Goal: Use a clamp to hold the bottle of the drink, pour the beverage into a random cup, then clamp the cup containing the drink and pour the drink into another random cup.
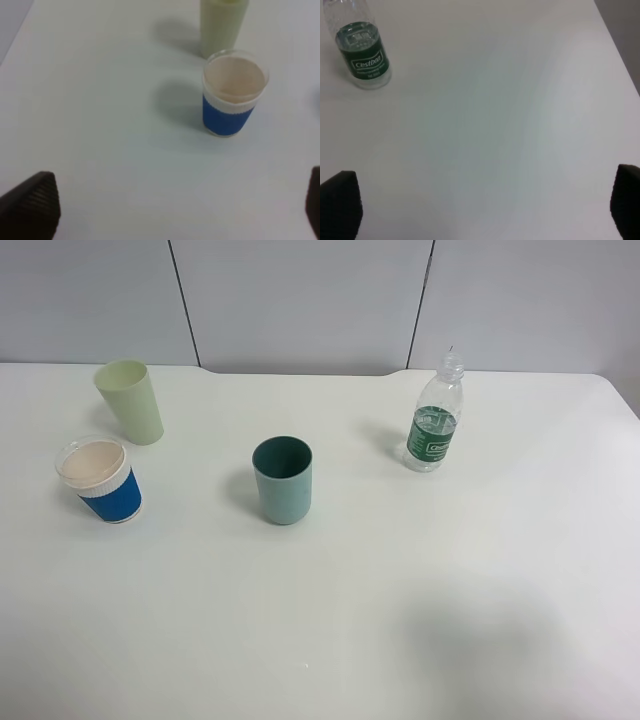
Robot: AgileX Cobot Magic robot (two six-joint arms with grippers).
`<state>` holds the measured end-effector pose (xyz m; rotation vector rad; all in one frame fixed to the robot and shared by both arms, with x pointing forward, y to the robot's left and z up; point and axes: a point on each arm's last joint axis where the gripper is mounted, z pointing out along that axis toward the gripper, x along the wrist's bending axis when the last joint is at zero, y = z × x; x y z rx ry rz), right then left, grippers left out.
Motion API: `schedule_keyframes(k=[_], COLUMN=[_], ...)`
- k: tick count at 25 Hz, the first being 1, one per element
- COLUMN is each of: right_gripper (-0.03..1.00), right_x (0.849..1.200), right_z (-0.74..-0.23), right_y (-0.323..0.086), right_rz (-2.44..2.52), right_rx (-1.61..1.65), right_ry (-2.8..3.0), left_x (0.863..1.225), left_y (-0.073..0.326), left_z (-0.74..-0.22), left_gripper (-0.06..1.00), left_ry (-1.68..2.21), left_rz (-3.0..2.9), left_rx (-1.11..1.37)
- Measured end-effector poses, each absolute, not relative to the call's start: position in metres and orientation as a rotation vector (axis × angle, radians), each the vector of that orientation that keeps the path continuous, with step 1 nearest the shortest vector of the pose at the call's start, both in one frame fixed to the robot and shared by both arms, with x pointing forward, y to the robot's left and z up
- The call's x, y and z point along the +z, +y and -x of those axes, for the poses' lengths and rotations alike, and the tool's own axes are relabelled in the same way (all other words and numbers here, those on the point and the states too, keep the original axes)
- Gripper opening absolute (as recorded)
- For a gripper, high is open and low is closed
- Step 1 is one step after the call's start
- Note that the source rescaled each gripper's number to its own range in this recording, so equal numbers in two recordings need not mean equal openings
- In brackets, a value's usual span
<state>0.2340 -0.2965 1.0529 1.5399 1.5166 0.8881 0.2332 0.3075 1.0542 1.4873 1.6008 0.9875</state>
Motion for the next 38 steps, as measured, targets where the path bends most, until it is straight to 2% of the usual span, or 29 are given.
schedule_keyframes(k=[38], right_gripper=[1.00], right_x=[1.0529], right_z=[-0.2340], right_y=[-0.2965], right_rz=[-1.540], right_rx=[0.888], right_ry=[1.517], left_x=[1.0541], left_y=[0.3073], left_z=[-0.2333], left_gripper=[1.00], left_ry=[1.596], left_rz=[-1.493], left_rx=[0.988])
